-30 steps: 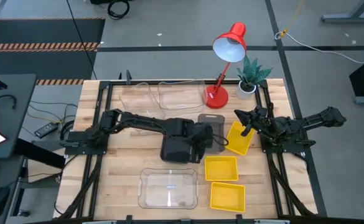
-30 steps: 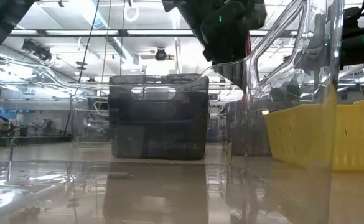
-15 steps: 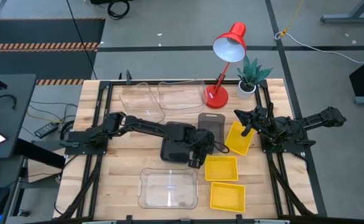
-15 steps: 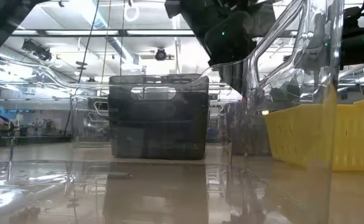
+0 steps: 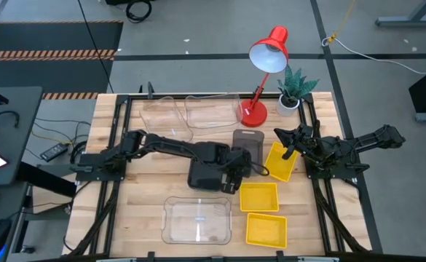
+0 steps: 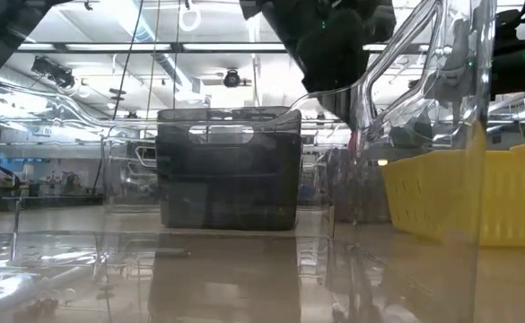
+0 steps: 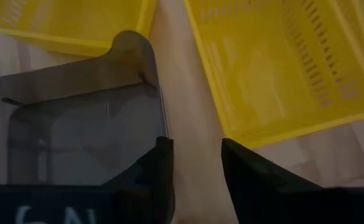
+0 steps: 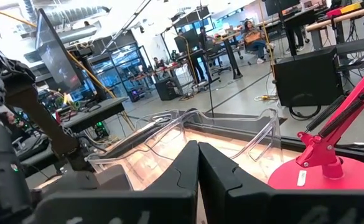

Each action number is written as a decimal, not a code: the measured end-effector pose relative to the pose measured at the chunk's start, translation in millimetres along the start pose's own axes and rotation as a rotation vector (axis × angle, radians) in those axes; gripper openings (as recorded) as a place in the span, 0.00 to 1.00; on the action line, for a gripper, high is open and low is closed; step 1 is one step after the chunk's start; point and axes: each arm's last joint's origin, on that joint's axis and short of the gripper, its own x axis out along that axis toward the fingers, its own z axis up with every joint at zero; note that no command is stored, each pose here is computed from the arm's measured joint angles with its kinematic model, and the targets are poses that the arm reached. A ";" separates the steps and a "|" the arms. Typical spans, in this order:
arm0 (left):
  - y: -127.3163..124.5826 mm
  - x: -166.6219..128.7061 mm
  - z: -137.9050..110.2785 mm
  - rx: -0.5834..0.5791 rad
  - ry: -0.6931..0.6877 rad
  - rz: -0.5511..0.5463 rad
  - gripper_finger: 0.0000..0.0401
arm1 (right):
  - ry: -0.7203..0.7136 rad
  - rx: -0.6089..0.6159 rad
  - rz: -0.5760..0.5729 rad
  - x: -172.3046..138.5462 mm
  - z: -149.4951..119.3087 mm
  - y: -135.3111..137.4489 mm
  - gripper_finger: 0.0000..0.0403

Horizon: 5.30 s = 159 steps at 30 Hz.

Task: Stack baskets by color
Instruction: Stack the right black bin on the black bins, then stack the bottom transparent bin on the top left transparent bin

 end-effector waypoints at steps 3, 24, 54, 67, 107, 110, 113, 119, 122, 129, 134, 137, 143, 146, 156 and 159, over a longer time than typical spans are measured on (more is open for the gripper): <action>3.9 -4.5 3.1 -0.001 -0.009 0.011 0.35 | 0.000 0.000 0.000 0.0 0.0 0.0 0.03; 16.4 31.7 -21.4 0.017 0.119 0.004 0.14 | 0.000 0.000 0.000 0.0 0.1 0.0 0.03; -4.8 -94.5 23.2 0.020 0.304 0.087 0.01 | 0.001 -0.001 0.000 0.0 -0.1 0.0 0.03; -55.3 -129.1 3.7 0.047 0.398 0.189 0.01 | 0.000 0.000 0.000 0.0 0.0 0.0 0.03; -115.9 -134.9 -75.5 0.006 0.260 -0.029 0.07 | 0.001 0.000 0.002 0.0 -0.1 0.1 0.03; -112.8 -134.2 -75.3 0.006 0.260 -0.025 0.13 | 0.001 0.000 0.002 0.0 0.0 0.1 0.03; -110.0 -133.7 -75.2 0.005 0.260 -0.022 0.21 | 0.001 0.000 0.002 0.0 0.0 0.1 0.03; -102.0 -132.4 -75.0 -0.024 0.265 -0.039 0.40 | 0.001 0.000 0.002 0.0 0.1 0.1 0.03; -94.9 -133.8 -75.3 -0.042 0.267 -0.033 0.47 | 0.001 0.000 0.002 0.0 0.0 0.1 0.03; -74.3 -138.3 -77.2 -0.012 0.263 -0.005 0.48 | 0.001 0.000 0.003 0.0 0.0 0.1 0.03; -66.7 -134.5 -92.9 0.020 0.176 0.027 0.41 | 0.002 -0.001 0.003 0.0 -0.1 0.1 0.03; -62.5 -139.2 -103.3 0.003 0.121 0.039 0.38 | -0.002 0.003 0.004 0.0 0.4 0.2 0.03; -54.4 -162.0 -122.4 -0.041 -0.029 0.068 0.32 | -0.012 0.014 0.007 0.0 1.6 0.6 0.03; -49.8 -168.7 -136.4 -0.069 -0.130 0.090 0.31 | -0.019 0.028 0.009 -0.1 2.6 0.9 0.03; -44.8 -177.3 -175.1 -0.149 -0.333 0.133 0.30 | -0.116 0.163 0.075 -1.1 16.0 4.7 0.03; -45.6 -178.5 -181.3 -0.160 -0.373 0.141 0.30 | -0.096 0.117 0.140 -0.9 14.9 6.8 0.03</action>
